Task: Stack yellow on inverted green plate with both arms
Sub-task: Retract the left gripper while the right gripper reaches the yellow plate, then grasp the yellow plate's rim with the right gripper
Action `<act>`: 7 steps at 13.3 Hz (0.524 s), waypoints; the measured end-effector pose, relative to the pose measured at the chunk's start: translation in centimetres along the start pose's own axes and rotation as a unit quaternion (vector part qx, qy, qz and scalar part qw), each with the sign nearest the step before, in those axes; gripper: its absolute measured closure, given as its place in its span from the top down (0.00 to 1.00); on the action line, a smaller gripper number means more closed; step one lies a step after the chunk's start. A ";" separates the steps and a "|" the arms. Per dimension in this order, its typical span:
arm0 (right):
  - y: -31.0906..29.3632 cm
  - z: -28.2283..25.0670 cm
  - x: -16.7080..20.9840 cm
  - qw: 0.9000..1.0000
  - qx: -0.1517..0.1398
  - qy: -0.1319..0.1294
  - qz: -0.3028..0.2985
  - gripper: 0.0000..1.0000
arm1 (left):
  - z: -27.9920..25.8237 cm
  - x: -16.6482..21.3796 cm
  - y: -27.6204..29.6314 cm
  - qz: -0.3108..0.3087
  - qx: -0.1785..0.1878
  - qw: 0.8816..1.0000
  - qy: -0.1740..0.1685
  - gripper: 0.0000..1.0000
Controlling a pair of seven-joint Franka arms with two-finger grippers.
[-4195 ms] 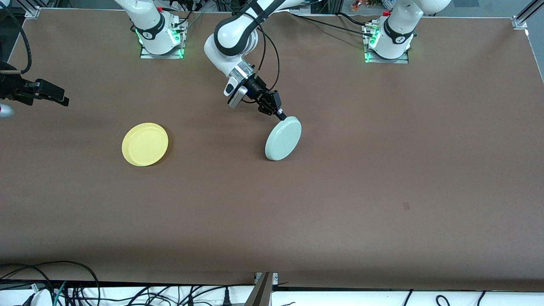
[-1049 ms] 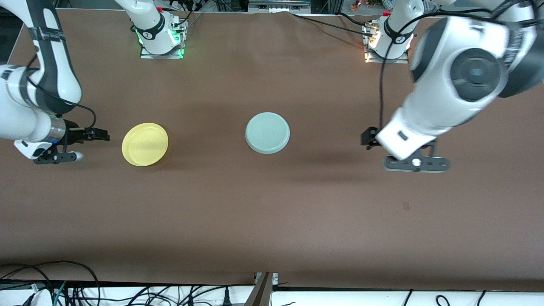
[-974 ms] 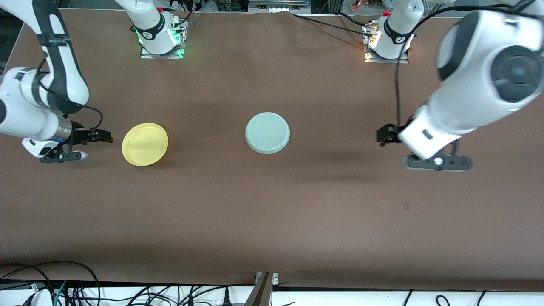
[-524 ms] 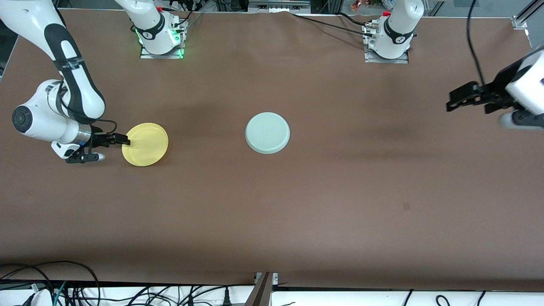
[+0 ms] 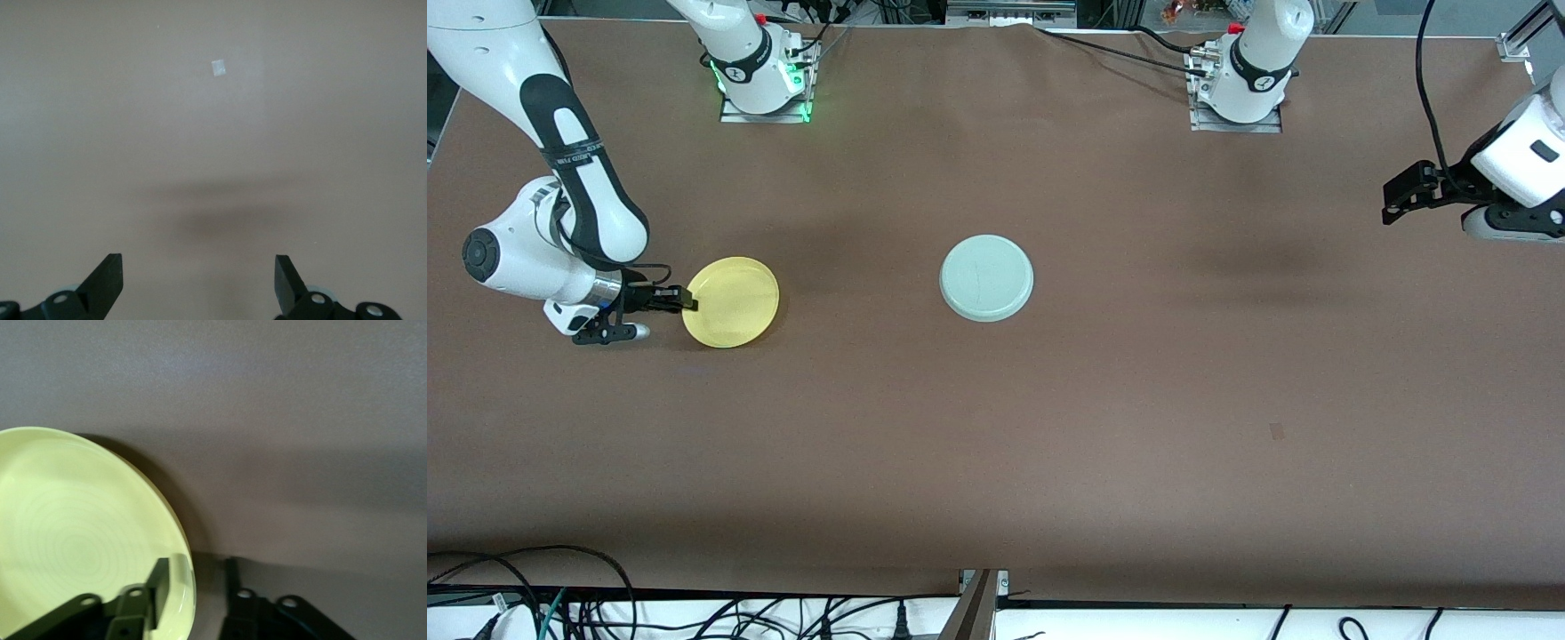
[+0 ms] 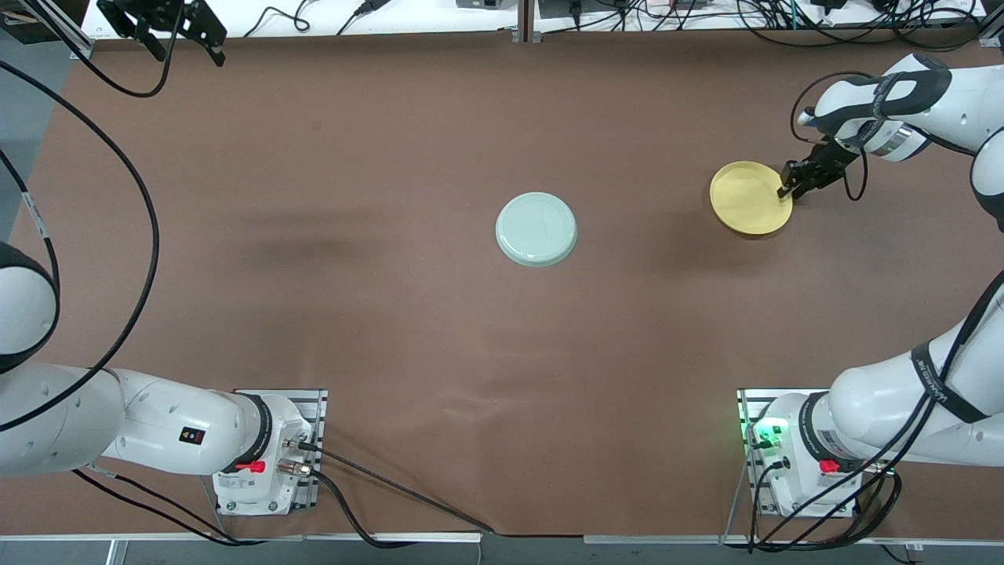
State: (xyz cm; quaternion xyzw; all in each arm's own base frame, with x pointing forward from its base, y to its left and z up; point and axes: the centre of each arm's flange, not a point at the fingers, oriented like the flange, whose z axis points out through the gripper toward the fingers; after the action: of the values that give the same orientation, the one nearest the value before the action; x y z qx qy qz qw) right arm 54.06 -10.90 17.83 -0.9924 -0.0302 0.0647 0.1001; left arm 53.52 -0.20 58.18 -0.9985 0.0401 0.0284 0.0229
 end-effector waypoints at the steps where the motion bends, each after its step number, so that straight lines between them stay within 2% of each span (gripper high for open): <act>1: 0.0 0.0 0.0 1.000 0.000 0.000 -0.001 0.23 | 0.4 -0.3 -0.1 0.007 0.001 1.000 -0.003 1.00; 3: -0.2 -0.1 0.0 1.000 0.002 -0.002 -0.003 0.02 | 0.4 -0.5 -0.4 0.014 0.000 1.000 -0.004 1.00; 5: -0.6 -0.7 0.5 1.000 0.009 -0.008 -0.009 0.02 | 0.2 -0.7 -0.5 0.012 -0.005 1.000 -0.005 1.00; 7: -2.3 -2.8 1.9 0.998 0.035 -0.040 -0.028 0.02 | 0.0 -1.0 -0.6 0.008 -0.020 1.000 -0.009 1.00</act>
State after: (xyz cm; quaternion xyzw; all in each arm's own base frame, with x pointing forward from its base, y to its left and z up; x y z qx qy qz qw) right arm 56.20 -9.06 20.81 -0.9836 -0.0597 0.1023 0.1357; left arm 52.61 0.51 58.26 -0.9981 0.0470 0.0387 0.0032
